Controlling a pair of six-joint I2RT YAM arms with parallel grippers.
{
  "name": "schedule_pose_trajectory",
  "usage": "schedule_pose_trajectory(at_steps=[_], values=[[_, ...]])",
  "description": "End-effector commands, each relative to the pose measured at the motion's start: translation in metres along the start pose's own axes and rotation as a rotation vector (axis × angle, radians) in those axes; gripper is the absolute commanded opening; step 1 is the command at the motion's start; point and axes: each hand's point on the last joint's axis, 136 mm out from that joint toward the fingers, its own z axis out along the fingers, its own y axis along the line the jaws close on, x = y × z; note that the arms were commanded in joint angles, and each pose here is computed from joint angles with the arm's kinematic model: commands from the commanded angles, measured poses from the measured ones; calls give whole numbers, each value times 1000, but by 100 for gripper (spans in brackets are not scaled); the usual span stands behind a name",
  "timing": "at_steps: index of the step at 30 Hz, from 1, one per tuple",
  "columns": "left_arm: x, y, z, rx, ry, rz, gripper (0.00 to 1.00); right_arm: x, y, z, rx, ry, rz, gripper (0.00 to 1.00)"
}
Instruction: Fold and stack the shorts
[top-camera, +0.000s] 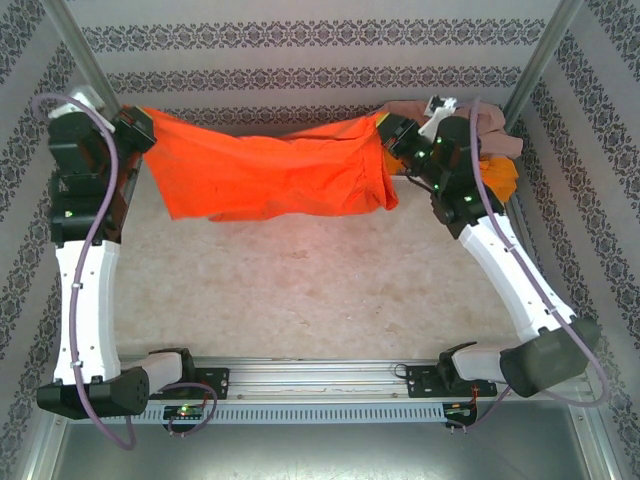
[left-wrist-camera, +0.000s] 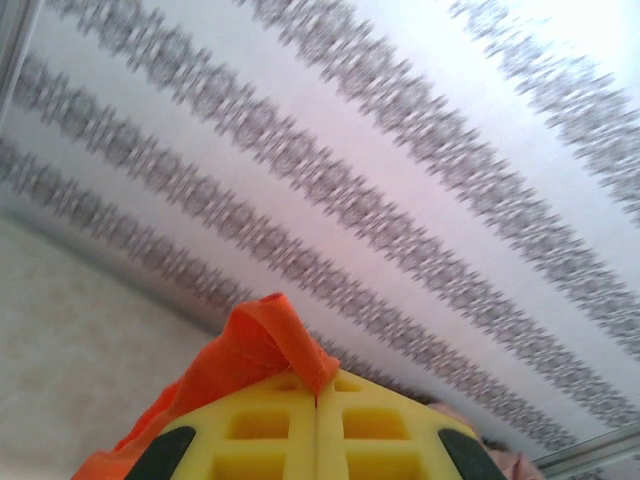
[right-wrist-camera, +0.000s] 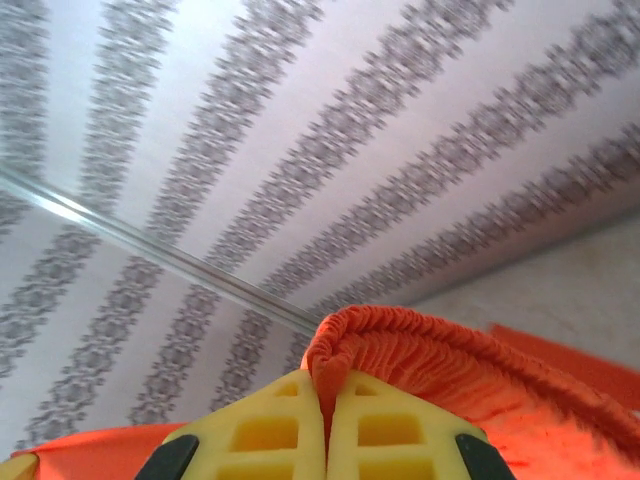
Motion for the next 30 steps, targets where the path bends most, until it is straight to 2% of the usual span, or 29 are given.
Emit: schedule_pose_trajectory(at_steps=[1, 4, 7, 12, 16, 19, 22, 25, 28, 30], values=[[-4, -6, -17, 0, 27, 45, 0, -20, 42, -24, -93, -48, -95, 0], [2, -5, -29, 7, 25, 42, 0, -14, 33, -29, -65, -35, -99, 0], [25, 11, -32, -2, 48, 19, 0, 5, 9, -24, -18, 21, -76, 0], [73, 54, -6, -85, 154, -11, 0, 35, -26, 3, 42, 138, -39, 0], [79, 72, 25, -143, 175, 4, 0, 47, -34, 38, 37, 216, -16, 0], [66, 77, 52, -187, 176, 40, 0, 49, -24, 74, -12, 278, 7, 0], [38, 71, 75, -211, 141, 73, 0, 42, -3, 109, -87, 318, 28, 0], [1, 63, 88, -217, 77, 76, 0, 23, 29, 131, -179, 307, 8, 0], [-43, 40, 79, -183, -19, 81, 0, -5, 75, 133, -314, 262, -73, 0], [-77, 14, 57, -140, -118, 108, 0, -25, 107, 122, -407, 227, -115, 0]])
